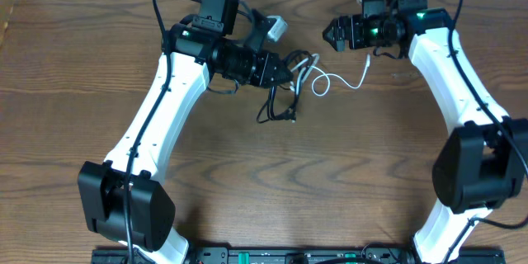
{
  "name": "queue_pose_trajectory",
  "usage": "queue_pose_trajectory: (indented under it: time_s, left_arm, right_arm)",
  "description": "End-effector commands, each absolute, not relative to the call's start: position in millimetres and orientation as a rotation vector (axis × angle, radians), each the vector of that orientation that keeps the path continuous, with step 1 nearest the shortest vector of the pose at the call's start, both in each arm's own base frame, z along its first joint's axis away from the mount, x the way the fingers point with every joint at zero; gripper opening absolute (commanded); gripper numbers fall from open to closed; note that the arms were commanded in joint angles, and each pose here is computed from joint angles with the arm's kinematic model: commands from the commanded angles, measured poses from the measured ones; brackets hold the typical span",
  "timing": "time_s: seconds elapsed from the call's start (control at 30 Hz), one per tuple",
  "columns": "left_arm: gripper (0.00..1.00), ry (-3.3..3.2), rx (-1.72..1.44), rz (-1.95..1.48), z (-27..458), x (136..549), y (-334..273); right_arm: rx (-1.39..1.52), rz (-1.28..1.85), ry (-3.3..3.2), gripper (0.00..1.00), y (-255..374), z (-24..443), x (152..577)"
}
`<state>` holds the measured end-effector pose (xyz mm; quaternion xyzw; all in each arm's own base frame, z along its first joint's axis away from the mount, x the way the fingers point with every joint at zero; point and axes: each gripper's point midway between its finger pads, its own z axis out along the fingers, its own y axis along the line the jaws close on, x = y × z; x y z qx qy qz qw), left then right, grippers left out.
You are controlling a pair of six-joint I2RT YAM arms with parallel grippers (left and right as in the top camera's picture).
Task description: Untangle cables
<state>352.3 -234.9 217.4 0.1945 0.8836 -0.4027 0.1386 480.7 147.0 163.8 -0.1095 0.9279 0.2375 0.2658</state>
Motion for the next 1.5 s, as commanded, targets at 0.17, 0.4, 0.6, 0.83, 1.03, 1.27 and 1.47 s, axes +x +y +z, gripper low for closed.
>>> queue_pose_trajectory:
  time_s: [0.17, 0.4, 0.6, 0.83, 1.03, 1.27, 1.47]
  left_arm:
    - [0.08, 2.714, -0.264, -0.944, 201, 395, -205]
    - [0.08, 2.677, -0.395, -1.002, 207, 403, -208]
    - [0.07, 2.677, -0.388, -1.022, 208, 402, -210]
    - [0.08, 2.676, -0.388, -1.022, 209, 402, -210]
    - [0.08, 2.677, -0.388, -1.022, 209, 402, -210]
    - [0.07, 2.681, -0.433, -1.063, 210, 401, -212]
    - [0.08, 2.676, -0.442, -1.106, 213, 401, -209]
  right_arm:
    - [-0.238, 0.734, 2.568, 0.85, 171, 183, 450]
    - [-0.331, 0.777, 2.607, 0.75, 220, 164, 437]
    - [-0.338, 0.821, 2.624, 0.57, 249, 145, 437]
    - [-0.388, 0.887, 2.641, 0.41, 274, 124, 433]
    - [-0.438, 0.894, 2.620, 0.38, 288, 121, 431]
    - [-0.487, 1.001, 2.625, 0.39, 308, 104, 424]
    - [-0.504, 1.040, 2.647, 0.37, 316, 94, 418]
